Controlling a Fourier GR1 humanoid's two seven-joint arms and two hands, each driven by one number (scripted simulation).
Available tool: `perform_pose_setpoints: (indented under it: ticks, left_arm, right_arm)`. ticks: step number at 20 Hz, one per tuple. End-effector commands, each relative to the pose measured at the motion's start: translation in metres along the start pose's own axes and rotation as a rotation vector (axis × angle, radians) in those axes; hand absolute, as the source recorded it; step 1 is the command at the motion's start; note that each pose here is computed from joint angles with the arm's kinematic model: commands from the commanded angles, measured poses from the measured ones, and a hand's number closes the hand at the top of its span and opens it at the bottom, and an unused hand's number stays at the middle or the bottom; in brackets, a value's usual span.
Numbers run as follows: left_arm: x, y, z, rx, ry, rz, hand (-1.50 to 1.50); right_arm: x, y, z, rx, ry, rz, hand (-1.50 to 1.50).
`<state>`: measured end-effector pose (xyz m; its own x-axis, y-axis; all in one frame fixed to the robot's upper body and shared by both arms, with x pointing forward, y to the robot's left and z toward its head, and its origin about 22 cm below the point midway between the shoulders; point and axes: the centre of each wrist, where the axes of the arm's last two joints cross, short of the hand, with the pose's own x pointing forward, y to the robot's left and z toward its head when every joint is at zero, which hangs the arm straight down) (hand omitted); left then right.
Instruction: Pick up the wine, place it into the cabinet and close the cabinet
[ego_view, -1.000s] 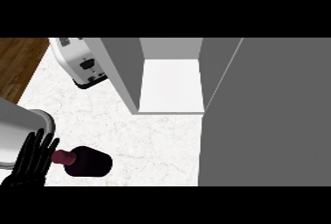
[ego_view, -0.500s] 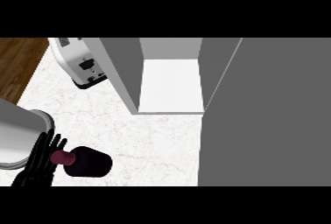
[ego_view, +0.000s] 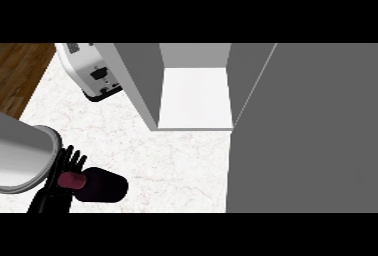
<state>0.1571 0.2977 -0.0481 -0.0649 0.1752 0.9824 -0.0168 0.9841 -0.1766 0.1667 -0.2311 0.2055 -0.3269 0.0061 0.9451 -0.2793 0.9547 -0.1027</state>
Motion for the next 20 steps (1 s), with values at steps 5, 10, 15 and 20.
perform_pose_setpoints:
  ticks: [5, 10, 15, 20]
  left_arm:
    - [-0.035, 0.017, 0.005, -0.022, 0.029, -0.012, -1.5]
    - [-0.035, 0.006, -0.003, -0.009, 0.031, 0.008, -1.5]
    - [-0.043, 0.01, -0.008, -0.008, 0.038, 0.004, -1.5]
    - [-0.058, 0.009, -0.016, -0.011, 0.061, 0.032, -1.5]
  right_arm:
    - [0.023, 0.007, 0.023, 0.018, -0.062, -0.047, -1.5]
    - [0.031, 0.015, 0.035, 0.034, -0.075, -0.038, -1.5]
    - [0.027, 0.017, 0.034, 0.025, -0.073, -0.034, -1.5]
    - [0.029, 0.003, 0.026, 0.063, -0.067, -0.019, -1.5]
